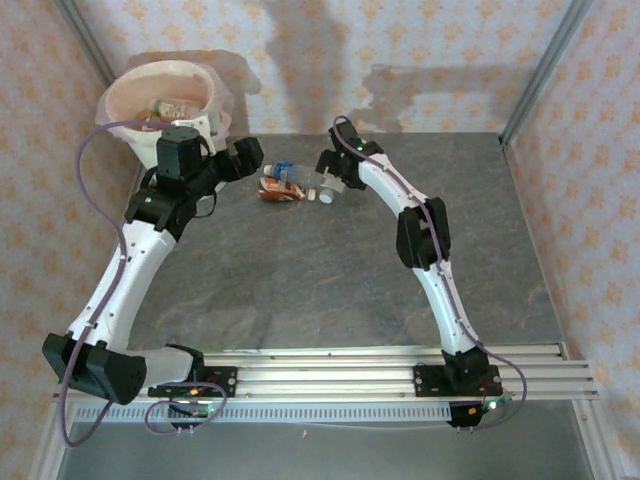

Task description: Put the plastic bottles in the bin

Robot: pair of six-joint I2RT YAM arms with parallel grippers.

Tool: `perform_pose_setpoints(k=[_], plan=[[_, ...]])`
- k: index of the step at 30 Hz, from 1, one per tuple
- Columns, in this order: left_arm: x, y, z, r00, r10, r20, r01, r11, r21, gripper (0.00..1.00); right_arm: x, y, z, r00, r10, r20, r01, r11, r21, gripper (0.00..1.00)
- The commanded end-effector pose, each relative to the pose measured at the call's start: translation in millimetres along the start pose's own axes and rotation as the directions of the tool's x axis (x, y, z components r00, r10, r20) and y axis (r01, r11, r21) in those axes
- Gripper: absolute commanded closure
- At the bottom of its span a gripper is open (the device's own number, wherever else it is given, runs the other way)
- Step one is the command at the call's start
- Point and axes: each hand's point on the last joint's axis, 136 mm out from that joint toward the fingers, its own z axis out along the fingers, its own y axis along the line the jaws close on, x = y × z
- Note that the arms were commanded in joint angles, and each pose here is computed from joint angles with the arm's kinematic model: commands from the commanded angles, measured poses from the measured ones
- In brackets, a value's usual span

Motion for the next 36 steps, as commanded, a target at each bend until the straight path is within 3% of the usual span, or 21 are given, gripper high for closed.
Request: perform_pose_setpoints(k=[1,5,18,21,25,32,36], plan=[[7,15,1,0.999,0.034,-0.018,-0.035,0.997,-0.065,0.0,18,0,5,0.998,-0.016,-0.068,0.017,1.0,0.016,0.0],[9,17,2,0.999,0.033,-0.023,-0.034,0.997,-0.073,0.0,31,-17,1,0.994,-0.032,-0.1,0.039,0.996,0.074,0.05],[20,21,5,0.999,-0.013,-0.038,0.01,0.997,-0.075,0.0,101,-55,-74,0.974,-0.118,-0.195,0.115,0.993,-0.027,0.07],[22,22,2,0.999,-0.019,-0.035,0.017,0.997,-0.075,0.0,108,-55,-92,0.972,-0.149,-0.183,0.138,0.988,-0.071,0.06],[23,24,-2,0.999,-0.025,-0.032,0.022,0.996,-0.083,0.0,90,-50,-110,0.979,-0.177,-0.099,0.169,0.982,-0.08,0.01],[23,29,-9,0.999,-0.021,-0.025,0.019,0.994,-0.112,0.0,92,-37,-98,0.965,-0.241,-0.104,0.228,0.966,-0.12,0.01],[25,33,-10,0.999,-0.016,-0.03,0.011,0.991,-0.132,0.0,99,-42,-85,0.939,-0.317,-0.13,0.311,0.948,-0.065,0.01]])
